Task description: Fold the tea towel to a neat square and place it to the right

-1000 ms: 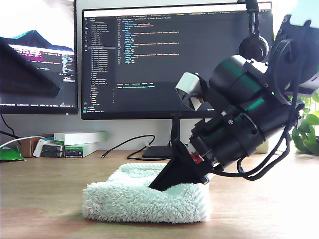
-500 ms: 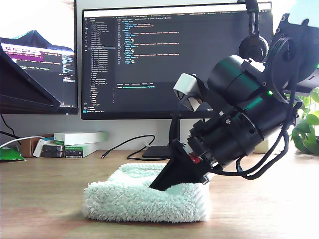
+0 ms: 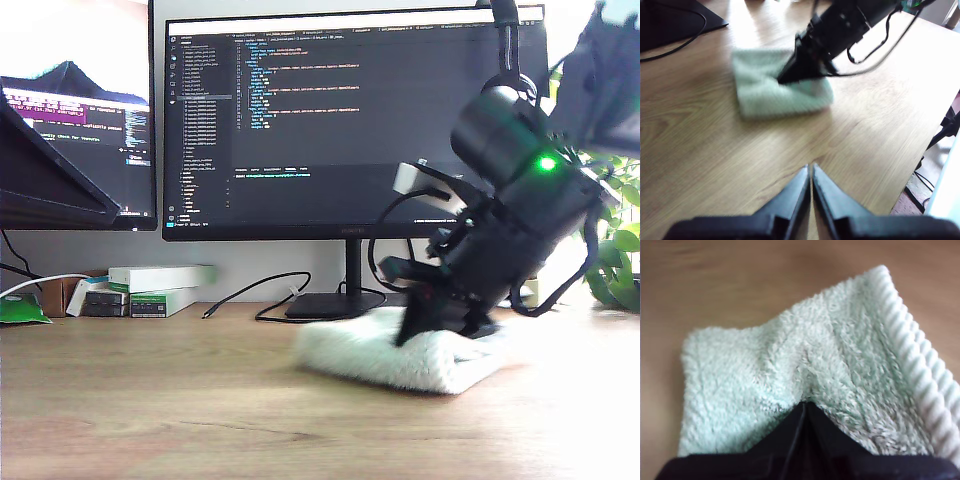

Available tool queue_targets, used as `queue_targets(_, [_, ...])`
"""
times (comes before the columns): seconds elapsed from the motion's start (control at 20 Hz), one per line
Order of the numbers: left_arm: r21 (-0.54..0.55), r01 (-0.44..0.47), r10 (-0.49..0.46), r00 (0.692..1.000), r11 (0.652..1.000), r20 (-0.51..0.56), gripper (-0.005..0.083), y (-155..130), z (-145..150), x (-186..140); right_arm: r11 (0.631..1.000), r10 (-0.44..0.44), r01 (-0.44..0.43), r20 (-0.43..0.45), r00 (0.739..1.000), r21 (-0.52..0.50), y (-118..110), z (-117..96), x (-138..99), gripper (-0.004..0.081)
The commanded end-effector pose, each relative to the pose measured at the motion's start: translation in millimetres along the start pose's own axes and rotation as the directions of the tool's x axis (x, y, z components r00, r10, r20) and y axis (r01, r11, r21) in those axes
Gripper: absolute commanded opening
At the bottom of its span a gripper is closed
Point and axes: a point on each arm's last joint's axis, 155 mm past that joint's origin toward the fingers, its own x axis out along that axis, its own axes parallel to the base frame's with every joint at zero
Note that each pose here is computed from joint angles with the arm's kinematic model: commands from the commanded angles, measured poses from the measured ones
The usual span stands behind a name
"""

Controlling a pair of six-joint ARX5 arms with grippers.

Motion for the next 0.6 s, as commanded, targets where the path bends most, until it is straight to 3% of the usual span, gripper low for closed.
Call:
queue_targets(0.0, [-0.004,0.000,0.000,1.000,1.000,0.001,-0.0024,0,-2,1,0.974,-0.155,0.194,-0.279,0.948,0.117,-39,-105,5,-0.0011])
queue_targets(0.1, [-0.005,0.001,-0.001,1.000,1.000,0.001,-0.0023,0,-2,1,0.932,-0.245,0.309,-0.300,0.922,0.190,-53,-117,-8,-0.0011])
queue_targets(0.3, [-0.025,0.001,-0.001,1.000,1.000,0.000,-0.0023,0,-2,1,0.843,-0.334,0.445,-0.353,0.874,0.303,-64,-138,-42,-0.0010])
queue_targets(0.35, [-0.027,0.001,-0.001,1.000,1.000,0.000,-0.0023,0,-2,1,0.805,-0.353,0.479,-0.367,0.861,0.349,-66,-142,-51,-0.0010])
queue_targets(0.45, [-0.031,0.002,-0.002,1.000,1.000,0.000,-0.0023,0,-2,1,0.739,-0.389,0.552,-0.425,0.817,0.386,-70,-157,-75,-0.0010])
queue_targets(0.55, [-0.031,0.002,-0.002,1.000,1.000,0.001,-0.0023,0,-2,1,0.694,-0.410,0.608,-0.482,0.774,0.385,-71,-171,-98,-0.0010])
